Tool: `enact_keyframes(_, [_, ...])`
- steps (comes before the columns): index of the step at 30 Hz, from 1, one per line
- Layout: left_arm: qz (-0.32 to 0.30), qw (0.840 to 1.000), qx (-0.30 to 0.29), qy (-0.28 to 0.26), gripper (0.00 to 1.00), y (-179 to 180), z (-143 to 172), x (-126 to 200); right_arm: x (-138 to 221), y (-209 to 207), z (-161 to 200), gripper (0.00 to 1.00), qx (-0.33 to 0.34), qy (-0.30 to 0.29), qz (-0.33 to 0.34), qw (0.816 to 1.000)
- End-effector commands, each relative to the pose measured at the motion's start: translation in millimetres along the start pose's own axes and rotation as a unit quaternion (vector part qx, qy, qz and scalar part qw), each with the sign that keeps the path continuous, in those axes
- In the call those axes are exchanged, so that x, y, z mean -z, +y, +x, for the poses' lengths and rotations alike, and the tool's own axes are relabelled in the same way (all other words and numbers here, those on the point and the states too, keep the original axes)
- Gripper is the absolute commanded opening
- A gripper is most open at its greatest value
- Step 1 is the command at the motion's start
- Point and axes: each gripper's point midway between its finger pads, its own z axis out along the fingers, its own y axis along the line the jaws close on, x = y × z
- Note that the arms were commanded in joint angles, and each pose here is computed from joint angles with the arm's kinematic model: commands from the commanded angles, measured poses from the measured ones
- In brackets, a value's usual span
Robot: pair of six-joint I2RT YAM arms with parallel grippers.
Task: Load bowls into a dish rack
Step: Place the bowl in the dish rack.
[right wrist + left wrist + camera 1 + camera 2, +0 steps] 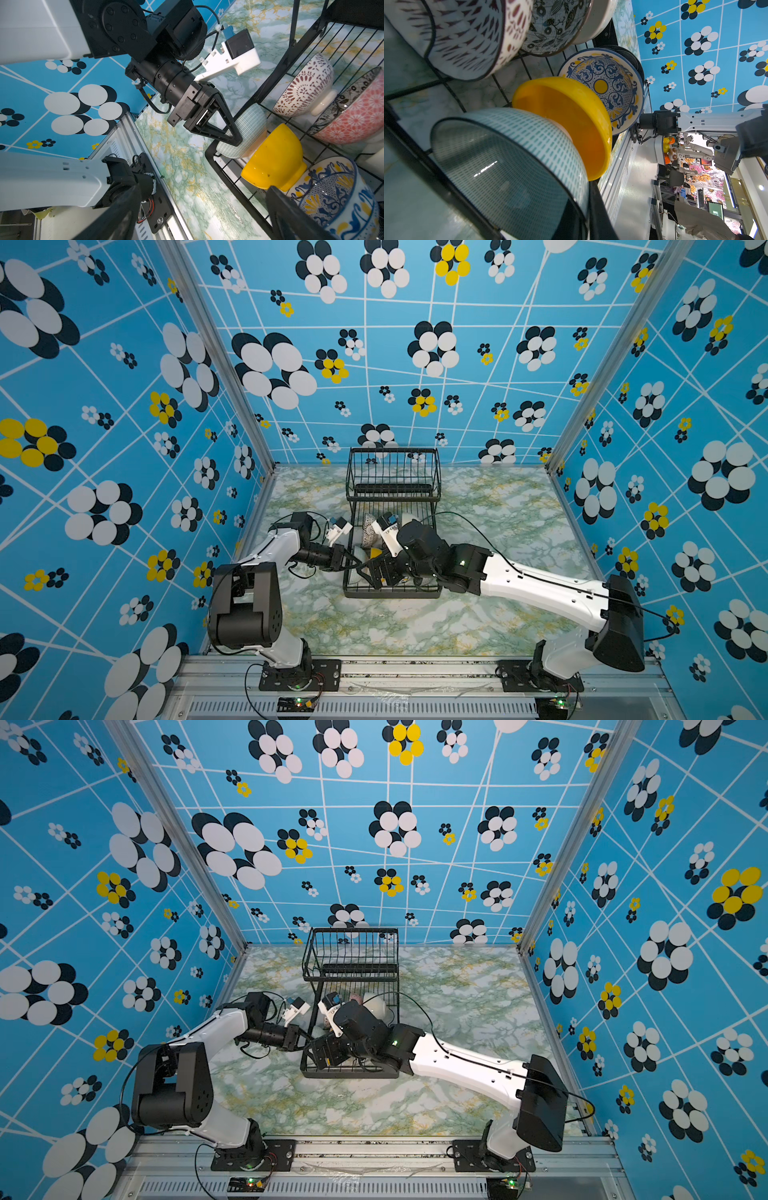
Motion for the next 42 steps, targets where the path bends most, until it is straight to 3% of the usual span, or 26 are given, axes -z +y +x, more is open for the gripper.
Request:
enact_keyframes(1, [-0.039,0.999,-0.021,0.004,0.10,7,0,3,5,-1,-2,0.97,0.010,-0.001,0.010,1.000])
enact_keyframes(11, [-0.085,0.996,-0.041,-0.003,0.22,7,1,10,9,-2,-3,0.97,0.014,-0.001,0.016,1.000])
enact_keyframes(35, [-0.148,0.986,-0.070,-0.019,0.31,13,-6,24,10,0,-4,0.97,0.005,-0.004,0.019,1.000])
enact_keyframes(42, [-0.151,0.985,-0.078,-0.034,0.34,9,-9,30,10,-18,0,0.97,-0.003,0.002,0.066,0.998])
